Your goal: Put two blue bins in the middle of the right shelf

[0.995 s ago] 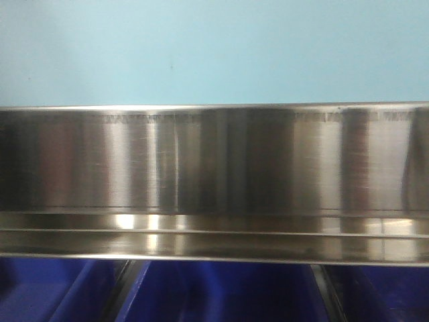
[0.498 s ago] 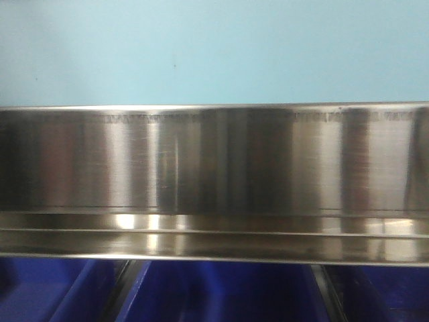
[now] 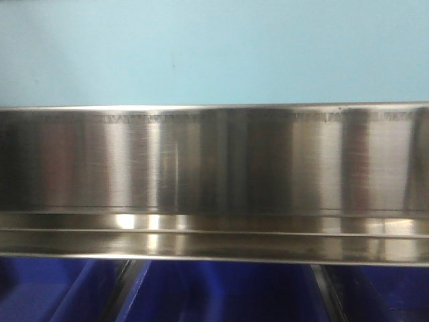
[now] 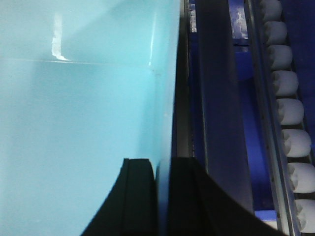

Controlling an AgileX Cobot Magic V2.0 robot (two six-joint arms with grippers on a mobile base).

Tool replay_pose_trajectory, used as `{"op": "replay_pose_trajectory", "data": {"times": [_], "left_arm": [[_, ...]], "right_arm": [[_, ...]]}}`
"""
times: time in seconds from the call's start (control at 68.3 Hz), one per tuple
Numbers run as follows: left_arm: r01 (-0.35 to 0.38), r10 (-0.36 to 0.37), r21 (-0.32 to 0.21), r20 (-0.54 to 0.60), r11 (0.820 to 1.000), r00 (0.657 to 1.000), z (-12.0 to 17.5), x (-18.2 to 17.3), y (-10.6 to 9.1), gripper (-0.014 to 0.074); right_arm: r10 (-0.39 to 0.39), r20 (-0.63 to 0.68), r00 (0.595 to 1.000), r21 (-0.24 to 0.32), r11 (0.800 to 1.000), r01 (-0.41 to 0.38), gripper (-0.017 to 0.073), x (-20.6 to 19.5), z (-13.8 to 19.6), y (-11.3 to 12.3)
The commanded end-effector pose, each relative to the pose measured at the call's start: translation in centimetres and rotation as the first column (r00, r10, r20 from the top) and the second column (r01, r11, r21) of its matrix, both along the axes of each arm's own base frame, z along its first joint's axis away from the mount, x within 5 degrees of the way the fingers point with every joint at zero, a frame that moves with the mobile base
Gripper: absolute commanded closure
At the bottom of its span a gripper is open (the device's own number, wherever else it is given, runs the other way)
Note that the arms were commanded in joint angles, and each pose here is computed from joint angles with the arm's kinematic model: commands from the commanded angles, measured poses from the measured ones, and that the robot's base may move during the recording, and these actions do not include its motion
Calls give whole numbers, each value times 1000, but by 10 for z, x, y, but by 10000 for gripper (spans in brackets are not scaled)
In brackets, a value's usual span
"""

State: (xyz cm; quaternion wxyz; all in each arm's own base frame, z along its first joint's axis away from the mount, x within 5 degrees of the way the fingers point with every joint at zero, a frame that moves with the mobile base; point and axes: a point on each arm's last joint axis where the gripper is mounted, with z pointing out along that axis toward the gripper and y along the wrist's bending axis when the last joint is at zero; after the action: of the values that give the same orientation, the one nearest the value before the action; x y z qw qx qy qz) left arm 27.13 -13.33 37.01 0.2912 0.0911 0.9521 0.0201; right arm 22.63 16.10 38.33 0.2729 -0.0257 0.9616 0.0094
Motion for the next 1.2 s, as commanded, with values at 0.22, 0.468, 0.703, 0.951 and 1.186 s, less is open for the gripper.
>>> {"op": "replay_pose_trajectory", "data": {"times": [0.22,0.468,0.703,0.951,1.186], "left_arm": [[37,-38,-58,-23,998,999,-7,0,-11,704],[37,-37,-75,4,996,999,2,1,-11,701],[22,-20,-92,18,996,1000,12,0,-10,446],[5,-3,-99,25,995,1000,15,0,-10,264],[8,-1,-112,67,994,998,29,1,-9,265]], "right_arm": [[40,-10,999,69,997,-39,721,-2,-5,12],[38,-2,999,74,997,-37,721,-2,0,11],[31,48,998,88,996,-35,629,-1,17,9],[29,55,998,83,996,-34,295,-1,18,9],[28,68,997,88,995,-34,278,-1,22,8]]}}
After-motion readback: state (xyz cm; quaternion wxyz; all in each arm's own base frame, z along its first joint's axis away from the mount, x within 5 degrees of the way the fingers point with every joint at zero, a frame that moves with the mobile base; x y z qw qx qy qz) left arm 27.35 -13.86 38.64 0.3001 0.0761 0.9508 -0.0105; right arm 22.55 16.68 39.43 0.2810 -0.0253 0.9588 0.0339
